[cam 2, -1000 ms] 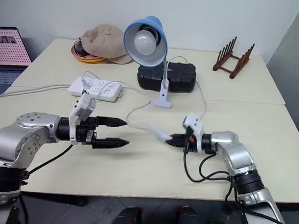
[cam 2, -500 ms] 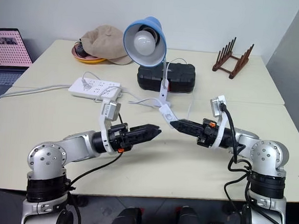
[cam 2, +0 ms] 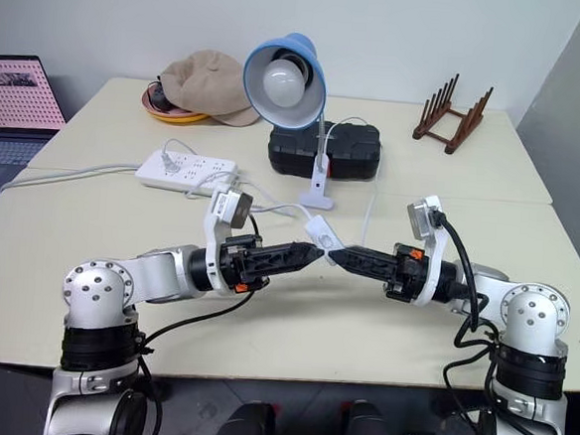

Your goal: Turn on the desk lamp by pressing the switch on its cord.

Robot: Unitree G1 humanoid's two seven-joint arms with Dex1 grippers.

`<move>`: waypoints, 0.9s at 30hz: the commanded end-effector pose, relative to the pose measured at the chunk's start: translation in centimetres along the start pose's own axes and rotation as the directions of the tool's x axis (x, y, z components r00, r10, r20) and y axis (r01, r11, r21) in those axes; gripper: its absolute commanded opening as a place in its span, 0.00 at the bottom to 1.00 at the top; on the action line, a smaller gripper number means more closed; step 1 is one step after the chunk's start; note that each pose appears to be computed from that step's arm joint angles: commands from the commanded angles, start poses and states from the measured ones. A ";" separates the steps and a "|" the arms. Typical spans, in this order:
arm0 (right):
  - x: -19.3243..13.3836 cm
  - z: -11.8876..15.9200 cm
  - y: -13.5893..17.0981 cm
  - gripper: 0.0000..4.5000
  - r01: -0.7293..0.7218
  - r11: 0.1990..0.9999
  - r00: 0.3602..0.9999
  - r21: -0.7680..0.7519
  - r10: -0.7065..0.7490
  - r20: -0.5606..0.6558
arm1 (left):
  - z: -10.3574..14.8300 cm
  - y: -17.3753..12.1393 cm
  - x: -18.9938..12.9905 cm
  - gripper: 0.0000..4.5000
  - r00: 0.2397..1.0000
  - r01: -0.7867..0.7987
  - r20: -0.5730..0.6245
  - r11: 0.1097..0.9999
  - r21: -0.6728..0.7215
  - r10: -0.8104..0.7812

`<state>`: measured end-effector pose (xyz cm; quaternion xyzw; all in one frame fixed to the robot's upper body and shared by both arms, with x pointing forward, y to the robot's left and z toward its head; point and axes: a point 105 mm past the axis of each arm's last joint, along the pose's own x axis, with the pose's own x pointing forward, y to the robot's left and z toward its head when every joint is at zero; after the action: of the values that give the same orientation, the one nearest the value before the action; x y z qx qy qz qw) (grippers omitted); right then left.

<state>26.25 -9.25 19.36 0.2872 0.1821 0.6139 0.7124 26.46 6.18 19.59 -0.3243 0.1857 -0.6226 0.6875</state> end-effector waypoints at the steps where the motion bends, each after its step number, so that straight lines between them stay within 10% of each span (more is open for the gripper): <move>1: -0.4 0.6 1.5 0.08 -0.032 0.998 0.999 -0.053 0.033 0.017 | 0.6 -0.4 0.2 1.00 1.000 0.027 0.006 0.999 0.021 -0.027; 12: -0.6 0.4 1.5 0.08 -0.025 0.998 1.000 -0.052 0.025 0.013 | 1.0 -0.4 0.2 1.00 0.999 0.051 0.000 0.998 0.032 -0.051; 27: 0.1 -0.5 2.0 0.08 -0.060 0.997 0.998 -0.046 0.059 -0.028 | 1.2 -0.6 0.4 0.39 0.998 0.066 0.002 0.997 0.035 -0.066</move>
<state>25.40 -9.44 19.31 0.2783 0.1845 0.6164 0.7131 27.06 6.32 19.72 -0.3282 0.1820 -0.6305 0.6794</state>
